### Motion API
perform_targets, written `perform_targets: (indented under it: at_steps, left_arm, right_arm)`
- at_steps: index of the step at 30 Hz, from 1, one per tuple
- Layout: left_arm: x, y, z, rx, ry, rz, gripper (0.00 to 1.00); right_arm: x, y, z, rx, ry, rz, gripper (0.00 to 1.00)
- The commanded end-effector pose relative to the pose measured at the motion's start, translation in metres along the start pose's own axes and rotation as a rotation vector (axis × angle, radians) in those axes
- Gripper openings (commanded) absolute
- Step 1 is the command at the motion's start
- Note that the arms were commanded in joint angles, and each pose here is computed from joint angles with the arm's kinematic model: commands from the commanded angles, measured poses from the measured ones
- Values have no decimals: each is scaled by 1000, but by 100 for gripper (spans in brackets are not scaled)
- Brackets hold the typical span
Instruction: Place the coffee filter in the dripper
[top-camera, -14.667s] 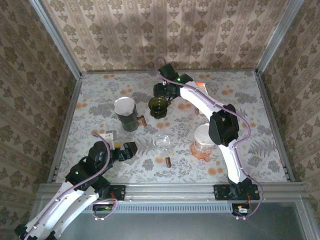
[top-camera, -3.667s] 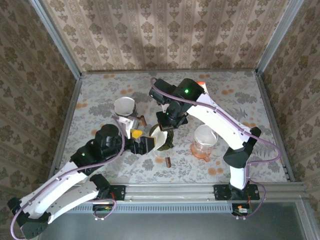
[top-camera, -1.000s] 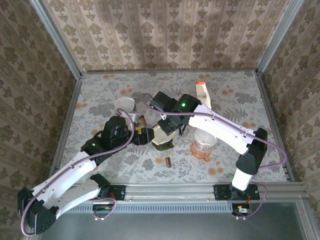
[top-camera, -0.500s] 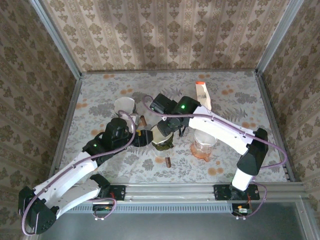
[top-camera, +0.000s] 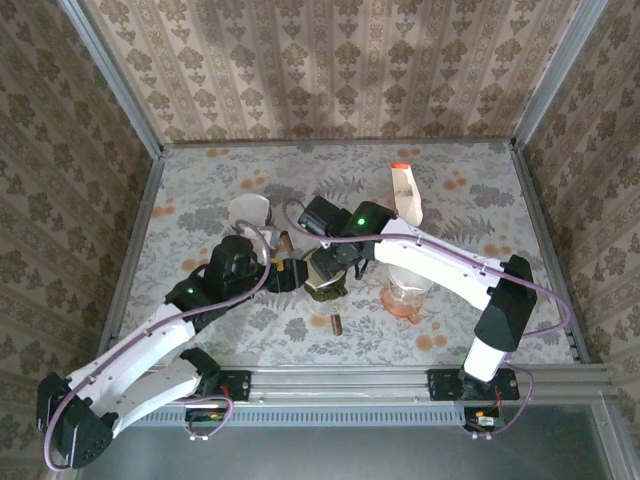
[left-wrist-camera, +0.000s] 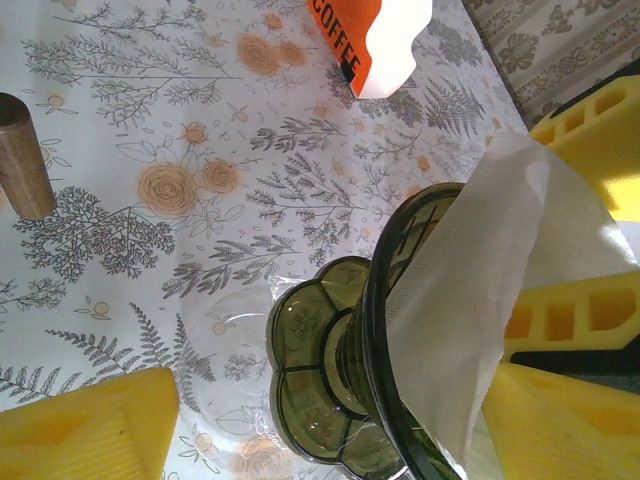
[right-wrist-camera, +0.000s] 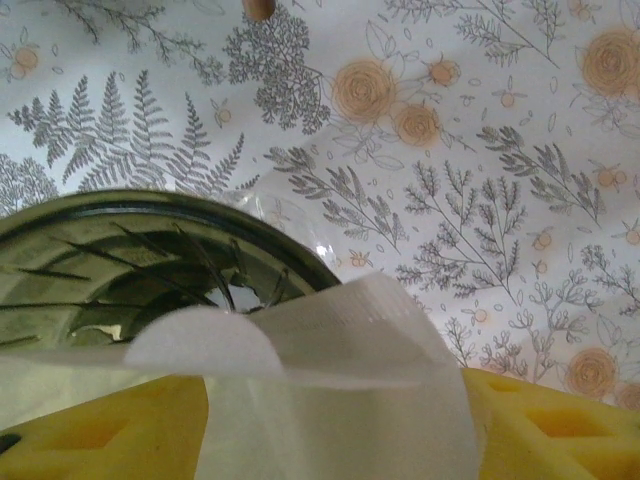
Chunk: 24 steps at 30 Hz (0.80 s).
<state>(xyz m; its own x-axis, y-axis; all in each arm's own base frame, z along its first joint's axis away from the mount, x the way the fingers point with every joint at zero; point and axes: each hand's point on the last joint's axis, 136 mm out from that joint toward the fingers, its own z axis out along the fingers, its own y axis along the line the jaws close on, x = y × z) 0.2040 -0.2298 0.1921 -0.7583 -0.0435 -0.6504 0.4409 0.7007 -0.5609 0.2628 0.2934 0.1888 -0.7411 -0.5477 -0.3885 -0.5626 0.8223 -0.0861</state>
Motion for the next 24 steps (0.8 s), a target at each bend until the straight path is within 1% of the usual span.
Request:
perform_targets:
  at_steps: [1, 7, 24]
  left_arm:
    - [1, 1, 3, 10, -2, -17, 82]
    - [4, 3, 4, 10, 6, -23, 83]
    - [5, 3, 5, 20, 10, -32, 84]
  right_arm:
    - [2, 4, 12, 7, 18, 16, 66]
    - [8, 1, 26, 37, 47, 13, 67]
    - [22, 0, 49, 56, 76, 29, 67]
